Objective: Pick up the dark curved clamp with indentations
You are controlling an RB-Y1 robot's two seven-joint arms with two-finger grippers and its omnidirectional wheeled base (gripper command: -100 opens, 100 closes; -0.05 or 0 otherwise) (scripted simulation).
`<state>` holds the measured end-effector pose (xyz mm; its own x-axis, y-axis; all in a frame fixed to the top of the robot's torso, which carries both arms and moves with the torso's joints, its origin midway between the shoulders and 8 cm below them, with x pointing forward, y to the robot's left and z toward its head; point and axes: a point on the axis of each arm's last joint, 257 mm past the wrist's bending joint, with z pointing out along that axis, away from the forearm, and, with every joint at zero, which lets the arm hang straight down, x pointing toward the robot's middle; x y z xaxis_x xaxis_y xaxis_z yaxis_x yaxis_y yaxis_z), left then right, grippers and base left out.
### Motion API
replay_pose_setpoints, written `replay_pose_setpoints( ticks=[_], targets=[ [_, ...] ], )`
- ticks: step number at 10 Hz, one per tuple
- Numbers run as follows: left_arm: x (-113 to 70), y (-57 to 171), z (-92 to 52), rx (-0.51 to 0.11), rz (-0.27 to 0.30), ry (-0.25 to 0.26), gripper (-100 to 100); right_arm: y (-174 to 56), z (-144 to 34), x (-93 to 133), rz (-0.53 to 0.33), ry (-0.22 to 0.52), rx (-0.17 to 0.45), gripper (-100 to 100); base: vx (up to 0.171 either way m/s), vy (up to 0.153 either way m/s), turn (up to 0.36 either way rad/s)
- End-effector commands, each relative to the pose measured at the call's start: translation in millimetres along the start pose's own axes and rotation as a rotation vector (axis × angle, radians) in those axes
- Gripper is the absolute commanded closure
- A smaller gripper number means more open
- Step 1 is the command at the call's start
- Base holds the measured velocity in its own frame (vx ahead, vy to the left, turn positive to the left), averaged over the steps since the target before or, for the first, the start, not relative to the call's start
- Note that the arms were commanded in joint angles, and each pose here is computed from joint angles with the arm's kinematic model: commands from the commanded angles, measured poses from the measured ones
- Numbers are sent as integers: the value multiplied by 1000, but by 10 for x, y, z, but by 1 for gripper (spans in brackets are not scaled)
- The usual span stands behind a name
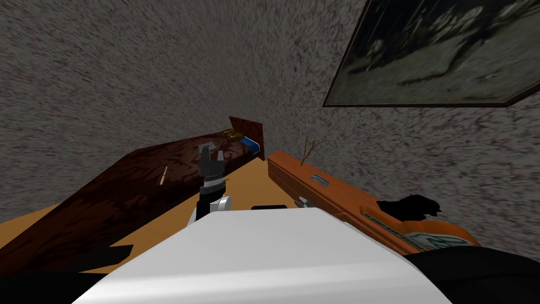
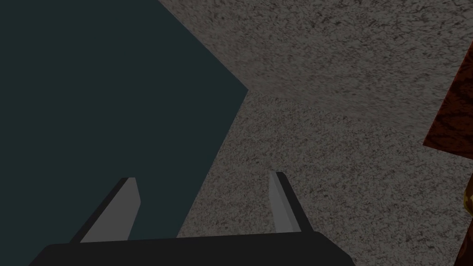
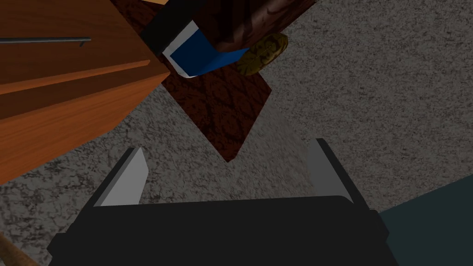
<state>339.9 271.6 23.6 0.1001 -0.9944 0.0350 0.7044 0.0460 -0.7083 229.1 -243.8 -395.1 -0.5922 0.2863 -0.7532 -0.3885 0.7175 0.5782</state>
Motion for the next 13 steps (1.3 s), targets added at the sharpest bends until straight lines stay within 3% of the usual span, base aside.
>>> replay_pose_setpoints(
  ticks=[1, 3, 4, 5, 6, 7, 8, 10, 11, 12, 13],
  targets=[
    [0, 0, 0, 0, 0, 0, 0, -188, -161, 176, -42, 81, 27, -100, 40, 23, 219],
    [0, 0, 0, 0, 0, 0, 0, -295, -232, 251, -35, 97, 54, -100, 40, 9, 52],
    [0, 0, 0, 0, 0, 0, 0, -431, -371, 360, -80, 166, 67, -100, 57, 16, 191],
    [0, 0, 0, 0, 0, 0, 0, -550, -466, 440, -72, 184, 99, -100, 61, 6, 129],
    [0, 0, 0, 0, 0, 0, 0, -756, -673, 590, -105, 259, 134, -100, 87, 5, 230],
    [0, 0, 0, 0, 0, 0, 0, -807, -729, 594, -109, 270, 145, -100, 70, -5, 87],
    [0, 0, 0, 0, 0, 0, 0, -968, -917, 667, -152, 338, 166, -100, 81, 0, 128],
    [0, 0, 0, 0, 0, 0, 0, -1058, -1015, 713, -147, 354, 191, -100, 50, 2, 63],
    [0, 0, 0, 0, 0, 0, 0, -1246, -1252, 770, -189, 426, 221, -100, 47, 7, 195],
    [0, 0, 0, 0, 0, 0, 0, -1300, -1319, 797, -185, 435, 238, -100, 60, -8, 105],
    [0, 0, 0, 0, 0, 0, 0, -1449, -1524, 815, -227, 500, 258, -100, 75, -24, 181]
  ],
)
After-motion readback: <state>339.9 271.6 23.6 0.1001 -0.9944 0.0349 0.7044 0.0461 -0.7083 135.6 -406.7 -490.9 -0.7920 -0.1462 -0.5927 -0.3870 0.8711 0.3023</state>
